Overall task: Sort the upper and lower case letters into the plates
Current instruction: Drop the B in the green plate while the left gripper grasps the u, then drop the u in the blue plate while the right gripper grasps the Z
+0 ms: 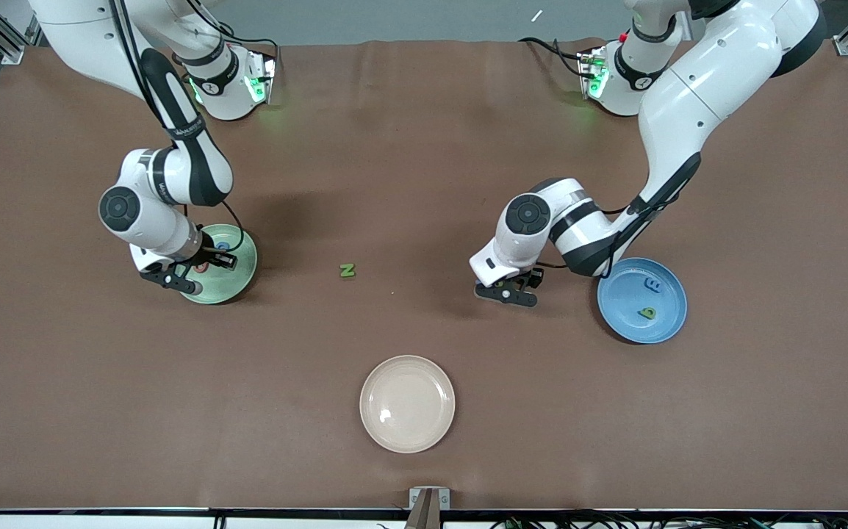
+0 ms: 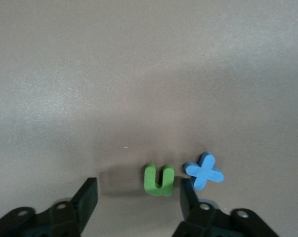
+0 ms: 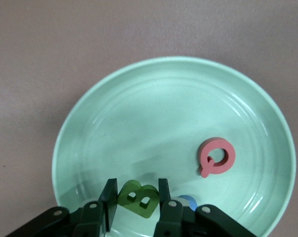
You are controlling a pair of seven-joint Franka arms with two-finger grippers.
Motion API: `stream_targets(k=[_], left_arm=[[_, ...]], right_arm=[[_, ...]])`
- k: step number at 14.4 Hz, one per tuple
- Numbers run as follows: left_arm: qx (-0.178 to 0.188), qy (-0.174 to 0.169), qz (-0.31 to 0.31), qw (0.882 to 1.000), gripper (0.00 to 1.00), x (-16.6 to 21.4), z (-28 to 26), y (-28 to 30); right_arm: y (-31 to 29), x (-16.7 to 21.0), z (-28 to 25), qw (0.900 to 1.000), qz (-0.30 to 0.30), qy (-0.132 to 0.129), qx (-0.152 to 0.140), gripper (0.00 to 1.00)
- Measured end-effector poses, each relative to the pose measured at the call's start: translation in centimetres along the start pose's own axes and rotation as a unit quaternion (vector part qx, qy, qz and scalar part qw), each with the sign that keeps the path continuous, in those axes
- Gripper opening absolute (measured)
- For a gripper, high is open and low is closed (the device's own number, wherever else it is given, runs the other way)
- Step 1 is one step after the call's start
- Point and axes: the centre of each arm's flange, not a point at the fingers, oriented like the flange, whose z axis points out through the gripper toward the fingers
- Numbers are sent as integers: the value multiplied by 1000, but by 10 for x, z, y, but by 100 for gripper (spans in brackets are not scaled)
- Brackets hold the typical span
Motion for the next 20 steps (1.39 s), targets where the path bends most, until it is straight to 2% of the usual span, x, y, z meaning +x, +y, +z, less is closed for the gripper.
stream_targets(k=[5,7,10,11,12,14,18,20], left_arm=[[-1,-1,-3,1000,66,2,3,-2],[-2,1,-4,1000,53,4,1,-2],[-3,1,-5,1000,49,4,1,-1],[-4,1,-6,1000,42,5,0,-1],[-5,0,-8,1000,42,5,0,-1],[-6,2,-26,1000,27,6,-1,-1],[-5,2,-40,999,26,7,-1,-1],[-3,5,-43,999,26,12,-2,-7]], right_arm=[[-3,-7,6,1000,-6,-5,-3,37],[-7,-10,8,1000,-12,-6,-4,37],[-10,-12,10,1000,-15,-8,-5,37],[-10,-12,10,1000,-15,-8,-6,38],[-10,-12,10,1000,-15,-9,-6,43],[-10,-12,10,1000,-15,-11,-6,62],[-20,-5,-14,999,-18,-41,-5,99],[-34,6,-46,999,-8,-50,2,100]])
